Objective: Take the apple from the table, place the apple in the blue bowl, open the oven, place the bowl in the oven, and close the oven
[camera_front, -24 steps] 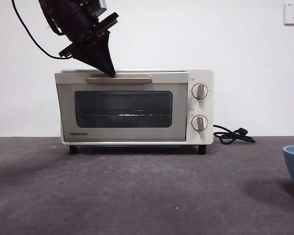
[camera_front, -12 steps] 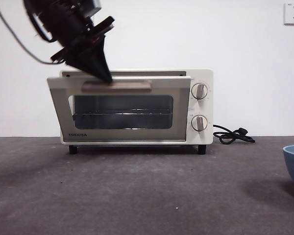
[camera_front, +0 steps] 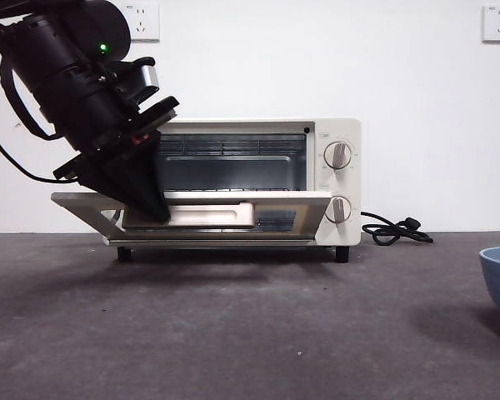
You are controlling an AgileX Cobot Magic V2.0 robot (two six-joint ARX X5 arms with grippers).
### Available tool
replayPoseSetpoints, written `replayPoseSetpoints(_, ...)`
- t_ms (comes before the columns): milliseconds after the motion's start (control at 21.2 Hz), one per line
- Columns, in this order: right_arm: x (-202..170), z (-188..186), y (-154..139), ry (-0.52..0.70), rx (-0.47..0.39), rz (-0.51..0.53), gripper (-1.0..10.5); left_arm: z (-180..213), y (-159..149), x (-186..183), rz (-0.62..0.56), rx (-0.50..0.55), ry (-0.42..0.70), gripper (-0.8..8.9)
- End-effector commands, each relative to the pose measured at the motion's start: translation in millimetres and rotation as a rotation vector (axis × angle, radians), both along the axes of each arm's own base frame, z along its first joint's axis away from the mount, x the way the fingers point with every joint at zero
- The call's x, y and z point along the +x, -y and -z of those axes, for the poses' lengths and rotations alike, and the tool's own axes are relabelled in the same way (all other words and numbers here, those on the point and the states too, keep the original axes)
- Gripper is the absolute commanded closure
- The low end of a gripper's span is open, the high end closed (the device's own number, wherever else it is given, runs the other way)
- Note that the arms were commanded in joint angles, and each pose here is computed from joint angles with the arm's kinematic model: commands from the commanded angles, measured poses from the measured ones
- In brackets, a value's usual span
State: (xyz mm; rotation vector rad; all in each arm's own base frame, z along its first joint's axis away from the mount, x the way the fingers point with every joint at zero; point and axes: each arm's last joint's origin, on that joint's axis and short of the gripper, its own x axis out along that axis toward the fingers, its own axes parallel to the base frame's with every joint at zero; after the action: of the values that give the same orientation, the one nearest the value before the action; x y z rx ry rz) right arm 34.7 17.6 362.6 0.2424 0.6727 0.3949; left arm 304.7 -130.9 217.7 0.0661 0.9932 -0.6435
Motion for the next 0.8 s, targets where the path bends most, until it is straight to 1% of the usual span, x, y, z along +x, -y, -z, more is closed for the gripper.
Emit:
replayPoseSetpoints(47, -1, 0, 0, 0.008, -0.003, -0.005, 9.6, -5, 1, 8, -0.033, 0.026, 0.078, 8.20)
replayPoseSetpoints(235, -1, 0, 0, 0.005, -0.003, -0.004, 9.6, -4, 11, 4, 0.009, 0.009, 0.073, 8.20)
replayPoseSetpoints(376, -4, 4, 1, -0.045, -0.013, 0.001, 9.6, 3, 15, -2, 0.029, 0.017, 0.053, 8.20)
replayPoseSetpoints(518, -5, 6, 2, -0.077, -0.027, 0.001, 9.6, 15, 15, -8, 0.031, 0.021, 0.035, 8.20)
replayPoseSetpoints(800, -6, 7, 2, -0.082, -0.029, 0.001, 9.6, 31, 12, -17, 0.038, 0.040, -0.017, 8.20)
